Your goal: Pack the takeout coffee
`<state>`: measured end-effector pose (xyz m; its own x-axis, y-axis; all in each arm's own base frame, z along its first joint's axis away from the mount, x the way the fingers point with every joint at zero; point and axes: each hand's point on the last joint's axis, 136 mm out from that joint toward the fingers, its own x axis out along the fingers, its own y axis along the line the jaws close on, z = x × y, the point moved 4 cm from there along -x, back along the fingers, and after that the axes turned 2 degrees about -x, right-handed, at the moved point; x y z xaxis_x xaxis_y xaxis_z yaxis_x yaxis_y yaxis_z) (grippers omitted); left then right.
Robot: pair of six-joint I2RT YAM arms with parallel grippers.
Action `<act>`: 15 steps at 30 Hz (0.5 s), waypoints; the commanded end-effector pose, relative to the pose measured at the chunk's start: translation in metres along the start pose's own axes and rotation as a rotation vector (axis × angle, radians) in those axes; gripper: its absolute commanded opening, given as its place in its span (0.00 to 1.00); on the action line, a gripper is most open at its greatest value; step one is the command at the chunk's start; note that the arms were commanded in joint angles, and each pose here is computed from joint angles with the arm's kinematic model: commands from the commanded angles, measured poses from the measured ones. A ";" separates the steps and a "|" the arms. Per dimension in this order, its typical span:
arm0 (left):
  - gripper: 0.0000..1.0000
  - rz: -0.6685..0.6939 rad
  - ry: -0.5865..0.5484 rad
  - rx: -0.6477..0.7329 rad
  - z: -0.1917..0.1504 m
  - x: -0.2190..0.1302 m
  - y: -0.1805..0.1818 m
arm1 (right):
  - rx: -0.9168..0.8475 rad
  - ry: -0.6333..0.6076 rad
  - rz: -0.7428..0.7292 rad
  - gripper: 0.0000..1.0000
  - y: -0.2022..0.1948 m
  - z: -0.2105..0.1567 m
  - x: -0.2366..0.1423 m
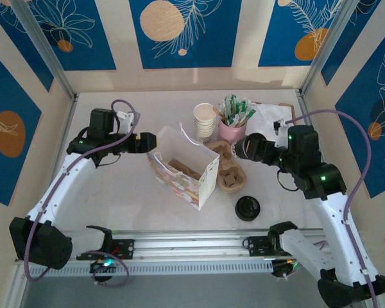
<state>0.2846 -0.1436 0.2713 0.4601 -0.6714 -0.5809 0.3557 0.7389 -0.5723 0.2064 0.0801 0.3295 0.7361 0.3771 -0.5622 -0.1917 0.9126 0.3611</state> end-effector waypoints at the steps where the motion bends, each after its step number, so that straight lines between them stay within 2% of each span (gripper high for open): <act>1: 0.80 -0.014 0.023 -0.005 -0.006 0.003 -0.003 | -0.075 0.027 0.127 0.63 0.027 0.000 -0.018; 8: 0.81 -0.023 0.025 -0.001 -0.007 0.004 -0.005 | -0.195 -0.042 0.125 0.61 0.052 0.014 -0.049; 15: 0.81 -0.025 0.024 0.002 -0.007 0.003 -0.006 | -0.264 -0.098 0.227 0.59 0.078 0.024 -0.073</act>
<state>0.2839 -0.1449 0.2710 0.4564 -0.6737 -0.5813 0.3588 0.7371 -0.5726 0.1579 0.1209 0.4039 0.6956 0.5674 -0.4407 -0.4871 0.8234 0.2912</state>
